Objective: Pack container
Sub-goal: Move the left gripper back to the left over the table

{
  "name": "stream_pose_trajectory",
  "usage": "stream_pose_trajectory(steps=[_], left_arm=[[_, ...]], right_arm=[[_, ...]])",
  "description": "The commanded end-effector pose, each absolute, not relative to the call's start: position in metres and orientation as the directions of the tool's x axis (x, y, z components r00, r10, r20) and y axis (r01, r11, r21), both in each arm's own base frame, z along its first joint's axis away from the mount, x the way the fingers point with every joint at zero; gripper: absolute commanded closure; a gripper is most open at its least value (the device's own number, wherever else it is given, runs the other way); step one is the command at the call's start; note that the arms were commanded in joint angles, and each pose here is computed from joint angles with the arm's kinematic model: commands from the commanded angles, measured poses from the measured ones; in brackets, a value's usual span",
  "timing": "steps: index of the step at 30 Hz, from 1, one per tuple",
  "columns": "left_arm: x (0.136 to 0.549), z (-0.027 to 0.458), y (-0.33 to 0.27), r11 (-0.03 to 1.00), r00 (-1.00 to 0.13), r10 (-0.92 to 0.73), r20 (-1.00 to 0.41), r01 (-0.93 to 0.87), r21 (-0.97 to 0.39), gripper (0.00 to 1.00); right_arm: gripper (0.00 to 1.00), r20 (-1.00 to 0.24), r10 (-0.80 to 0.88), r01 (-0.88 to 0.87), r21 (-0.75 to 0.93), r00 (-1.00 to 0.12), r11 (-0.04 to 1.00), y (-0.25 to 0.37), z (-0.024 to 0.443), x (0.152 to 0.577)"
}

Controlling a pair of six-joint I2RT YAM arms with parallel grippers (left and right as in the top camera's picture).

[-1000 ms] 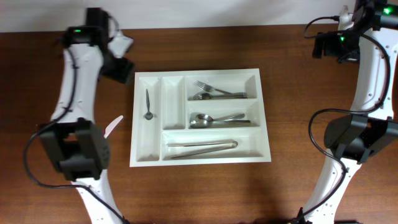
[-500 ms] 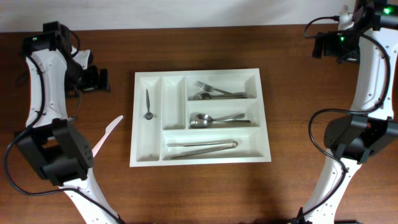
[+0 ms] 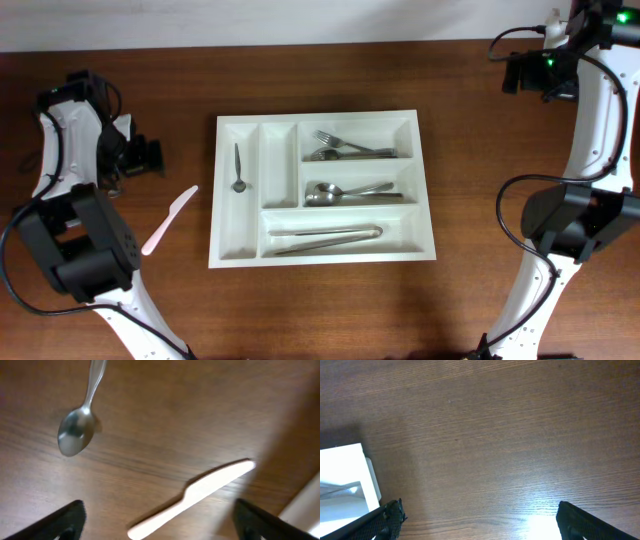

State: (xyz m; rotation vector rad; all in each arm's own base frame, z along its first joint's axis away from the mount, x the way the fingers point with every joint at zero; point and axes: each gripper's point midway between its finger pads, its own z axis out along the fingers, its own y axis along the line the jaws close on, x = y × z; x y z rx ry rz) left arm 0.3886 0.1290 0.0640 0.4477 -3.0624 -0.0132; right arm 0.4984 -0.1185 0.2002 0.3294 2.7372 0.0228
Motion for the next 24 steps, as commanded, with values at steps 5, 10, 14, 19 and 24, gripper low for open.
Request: stream_pose_trajectory(steps=[5, 10, 14, 19, 24], left_arm=[[0.361, 0.033, 0.159, 0.939, -0.939, -0.328, 0.103, -0.311, 0.149, 0.1], [0.359, 0.02, 0.164, 0.916, -0.919, -0.385, 0.079, -0.371, 0.153, 0.1], [0.362, 0.018, 0.17, 0.852, -0.859, -0.511, 0.037, -0.5, 0.158, 0.1], [0.366, 0.017, 0.176, 0.726, -0.736, -0.677, -0.017, -0.671, 0.147, 0.09], [0.379, 0.005, 0.167, 0.714, -0.716, -0.698, -0.032, -0.698, 0.048, 0.1]], right_arm=[[0.01, -0.397, 0.241, 0.233, 0.07, -0.885, 0.97, -0.118, 0.213, 0.498], [0.01, -0.397, 0.241, 0.233, 0.07, -0.885, 0.97, -0.118, 0.213, 0.498], [0.01, -0.397, 0.241, 0.233, 0.07, -0.885, 0.97, -0.118, 0.213, 0.498], [0.01, -0.397, 0.241, 0.233, 0.07, -0.885, 0.97, -0.118, 0.213, 0.498], [0.01, -0.397, 0.241, 0.233, 0.07, -0.885, 0.97, -0.118, 0.213, 0.498]])
